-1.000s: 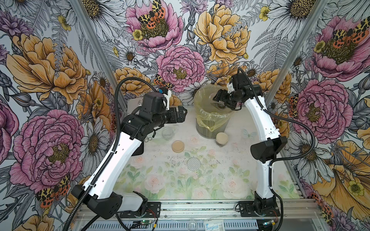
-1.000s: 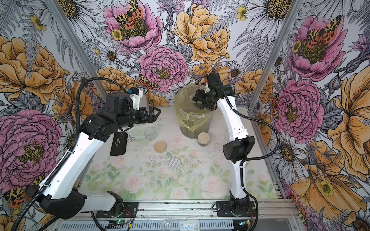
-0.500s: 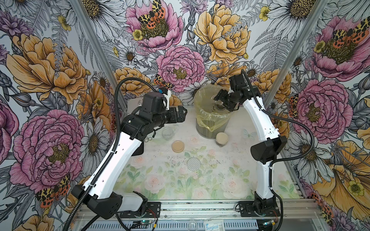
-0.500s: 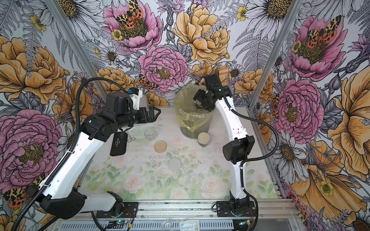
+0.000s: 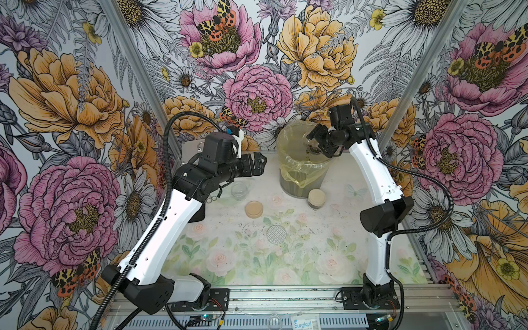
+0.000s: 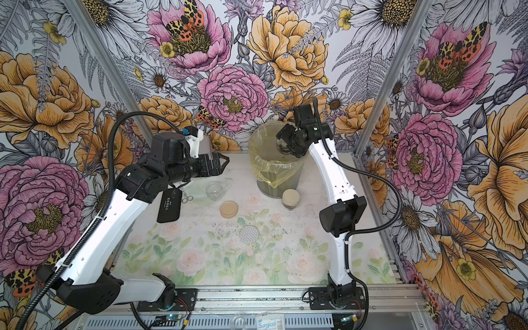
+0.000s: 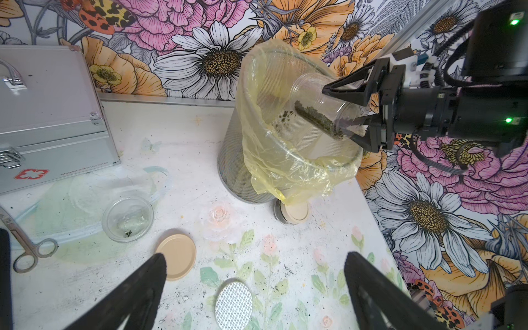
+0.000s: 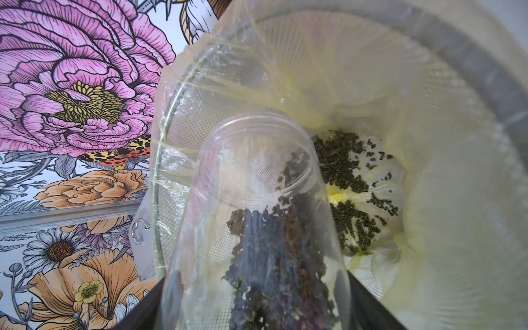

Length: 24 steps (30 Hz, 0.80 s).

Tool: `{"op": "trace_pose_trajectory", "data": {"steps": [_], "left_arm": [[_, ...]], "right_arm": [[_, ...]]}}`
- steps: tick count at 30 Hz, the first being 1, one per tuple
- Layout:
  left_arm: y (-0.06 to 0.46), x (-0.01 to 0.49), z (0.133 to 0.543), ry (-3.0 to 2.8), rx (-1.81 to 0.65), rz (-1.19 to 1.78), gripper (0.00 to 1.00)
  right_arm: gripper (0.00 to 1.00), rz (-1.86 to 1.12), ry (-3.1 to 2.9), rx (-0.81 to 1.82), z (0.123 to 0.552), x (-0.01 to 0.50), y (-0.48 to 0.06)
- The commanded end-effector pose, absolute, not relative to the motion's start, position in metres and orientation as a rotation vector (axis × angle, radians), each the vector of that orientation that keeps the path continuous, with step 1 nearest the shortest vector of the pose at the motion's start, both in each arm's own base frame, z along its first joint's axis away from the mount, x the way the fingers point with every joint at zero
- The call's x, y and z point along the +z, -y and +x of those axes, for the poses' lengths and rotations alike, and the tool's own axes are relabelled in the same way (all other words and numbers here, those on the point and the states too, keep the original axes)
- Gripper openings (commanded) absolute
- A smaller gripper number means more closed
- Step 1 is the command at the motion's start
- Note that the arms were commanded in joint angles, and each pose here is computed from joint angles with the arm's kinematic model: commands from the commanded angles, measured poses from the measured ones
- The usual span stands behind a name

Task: Empty moldy tea leaves from jars
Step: Pour the moldy tea leaves from the jar into the trash bin.

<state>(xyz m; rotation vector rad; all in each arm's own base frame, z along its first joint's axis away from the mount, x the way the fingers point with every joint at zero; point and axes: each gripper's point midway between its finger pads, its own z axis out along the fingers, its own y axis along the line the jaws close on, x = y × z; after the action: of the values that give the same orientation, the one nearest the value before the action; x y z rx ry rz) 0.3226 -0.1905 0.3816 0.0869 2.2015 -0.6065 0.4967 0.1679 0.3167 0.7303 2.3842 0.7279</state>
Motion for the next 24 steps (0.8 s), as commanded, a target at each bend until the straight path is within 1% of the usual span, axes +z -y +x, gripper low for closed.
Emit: {"op": "trace_pose_trajectory", "data": {"steps": [1, 8, 11, 14, 18, 24], "left_arm": [[0.189, 0.392, 0.321, -2.16, -0.611, 0.077, 0.99], [0.189, 0.391, 0.322, -2.163, -0.613, 0.077, 0.99], [0.191, 0.392, 0.321, -2.162, -0.619, 0.078, 0.99], [0.19, 0.392, 0.321, -2.162, -0.618, 0.076, 0.99], [0.187, 0.394, 0.318, -2.155, -0.614, 0.068, 0.99], [0.185, 0.392, 0.317, -2.156, -0.608, 0.066, 0.99]], "right_arm": [[0.06, 0.675, -2.288, 0.768, 0.484, 0.36, -0.168], [0.06, 0.685, -2.26, 0.801, 0.473, 0.376, -0.167], [0.05, 0.845, -2.273, 0.805, 0.471, 0.357, -0.163], [0.05, 0.963, -2.306, 0.862, 0.475, 0.329, -0.174], [0.05, 0.961, -2.34, 0.89, 0.482, 0.315, -0.185], [0.05, 0.912, -2.286, 0.856, 0.484, 0.333, -0.178]]}}
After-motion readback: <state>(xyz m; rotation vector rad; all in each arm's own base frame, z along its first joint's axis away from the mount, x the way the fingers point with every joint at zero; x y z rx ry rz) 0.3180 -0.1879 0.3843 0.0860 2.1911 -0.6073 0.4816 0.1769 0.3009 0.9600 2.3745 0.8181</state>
